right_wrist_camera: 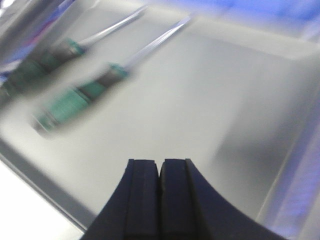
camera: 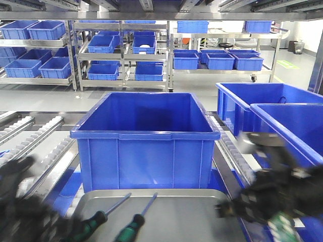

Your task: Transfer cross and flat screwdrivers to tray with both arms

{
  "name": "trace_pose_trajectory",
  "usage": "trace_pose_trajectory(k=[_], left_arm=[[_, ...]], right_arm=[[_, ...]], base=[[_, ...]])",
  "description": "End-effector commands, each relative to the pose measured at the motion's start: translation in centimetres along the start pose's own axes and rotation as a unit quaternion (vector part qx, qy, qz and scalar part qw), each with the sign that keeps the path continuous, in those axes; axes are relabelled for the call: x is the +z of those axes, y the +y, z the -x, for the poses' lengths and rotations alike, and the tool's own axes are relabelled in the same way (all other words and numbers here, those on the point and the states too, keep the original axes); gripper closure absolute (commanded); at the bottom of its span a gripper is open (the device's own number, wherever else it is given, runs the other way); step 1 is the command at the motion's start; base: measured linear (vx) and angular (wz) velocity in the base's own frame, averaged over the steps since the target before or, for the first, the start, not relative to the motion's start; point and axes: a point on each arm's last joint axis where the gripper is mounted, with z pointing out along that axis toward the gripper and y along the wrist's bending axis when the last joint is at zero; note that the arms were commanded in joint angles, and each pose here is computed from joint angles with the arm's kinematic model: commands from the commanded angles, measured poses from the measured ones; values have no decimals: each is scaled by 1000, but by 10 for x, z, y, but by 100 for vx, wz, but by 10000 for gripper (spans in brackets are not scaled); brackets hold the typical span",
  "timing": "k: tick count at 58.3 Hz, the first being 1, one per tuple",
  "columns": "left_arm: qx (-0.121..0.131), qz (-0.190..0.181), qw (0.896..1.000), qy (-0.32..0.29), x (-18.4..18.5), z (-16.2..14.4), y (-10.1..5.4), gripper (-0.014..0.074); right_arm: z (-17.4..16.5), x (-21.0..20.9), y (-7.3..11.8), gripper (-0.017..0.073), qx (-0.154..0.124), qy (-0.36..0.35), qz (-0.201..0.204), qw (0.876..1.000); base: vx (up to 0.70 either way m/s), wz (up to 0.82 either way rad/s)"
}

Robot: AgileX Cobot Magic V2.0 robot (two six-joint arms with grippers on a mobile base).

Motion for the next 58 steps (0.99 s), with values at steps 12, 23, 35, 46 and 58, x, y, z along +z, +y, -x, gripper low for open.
trace_pose_trajectory(k=[12,23,35,46,58], left_arm=[[37,48,982,-179,-55,-78,20,594],[83,85,955,-272,-67,-106,36,594],[79,105,940,-314,-66,-100,41,594],[79,104,941,-312,-66,-101,41,594],[79,104,942,-310,-66,-101,41,594]], right_arm=[[-82,-79,6,568,-64,-297,-138,943],[-150,-83,-3,568,-57,-412,-191,889],[-169,-73,-11,568,-50,-429,-212,877],[-170,-71,-11,568,-49,-424,-210,880],[-170,-71,-11,568,-49,-424,-210,880]], base=[[0,0],[0,0],[0,0],[0,0],[0,0]])
